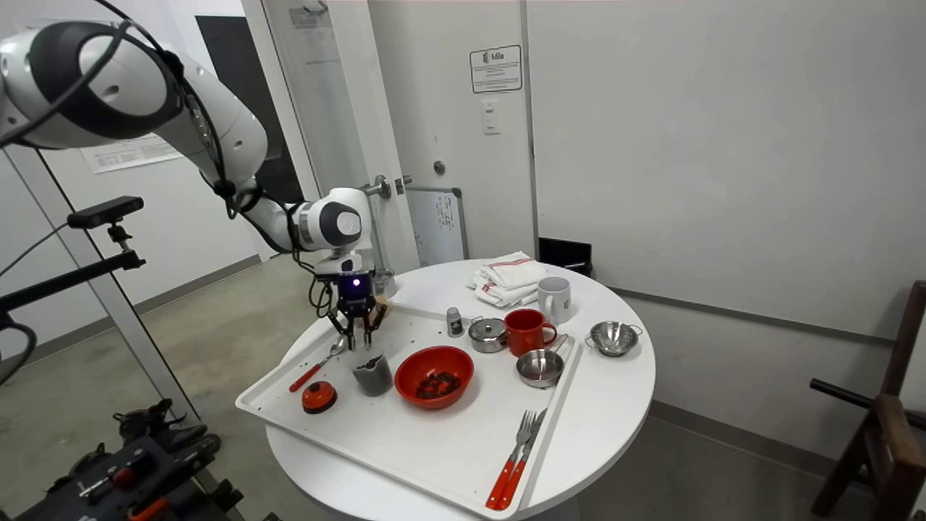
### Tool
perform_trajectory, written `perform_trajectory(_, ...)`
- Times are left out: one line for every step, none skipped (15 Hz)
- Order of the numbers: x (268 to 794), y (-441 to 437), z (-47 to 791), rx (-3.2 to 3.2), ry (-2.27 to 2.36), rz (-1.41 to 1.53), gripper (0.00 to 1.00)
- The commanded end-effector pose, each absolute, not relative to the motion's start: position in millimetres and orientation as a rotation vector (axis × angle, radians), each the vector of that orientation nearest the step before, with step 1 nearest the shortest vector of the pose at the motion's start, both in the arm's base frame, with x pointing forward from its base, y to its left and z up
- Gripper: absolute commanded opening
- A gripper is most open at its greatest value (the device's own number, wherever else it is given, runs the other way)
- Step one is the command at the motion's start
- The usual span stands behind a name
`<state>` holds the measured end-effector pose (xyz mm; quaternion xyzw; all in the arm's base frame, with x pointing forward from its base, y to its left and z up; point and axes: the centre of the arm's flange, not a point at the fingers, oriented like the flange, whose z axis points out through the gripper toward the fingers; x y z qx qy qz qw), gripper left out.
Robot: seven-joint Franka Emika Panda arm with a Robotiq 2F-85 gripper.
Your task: Pour some contents from the clear jar into the orange bowl
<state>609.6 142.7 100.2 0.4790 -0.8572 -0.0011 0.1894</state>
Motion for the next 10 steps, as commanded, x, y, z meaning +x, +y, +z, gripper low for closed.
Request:
perform_trajectory(612, 140, 110, 1.379, -2.404, -0.036, 0.11)
perform_trajectory(612, 138, 115, 1.381, -2.400, -0.057, 0.11)
perform_trajectory(612, 136, 119, 1.386, -2.394, -0.075, 0.11)
perform_trajectory(613, 131, 126, 1.380, -2.392, -0.092, 0.11)
perform_trajectory(613, 127, 130, 1.372, -2.388, -0.102, 0.11)
perform_trajectory(614, 121, 139, 1.368, -2.381, -0.118, 0.11)
perform_trajectory(615, 116, 146, 1.358, -2.380, -0.127, 0.11)
perform_trajectory(617, 109, 156, 1.356, -2.371, -0.143, 0.11)
perform_trajectory(619, 103, 165, 1.362, -2.364, -0.158, 0.11)
perform_trajectory(621, 98, 175, 1.365, -2.358, -0.166, 0.11)
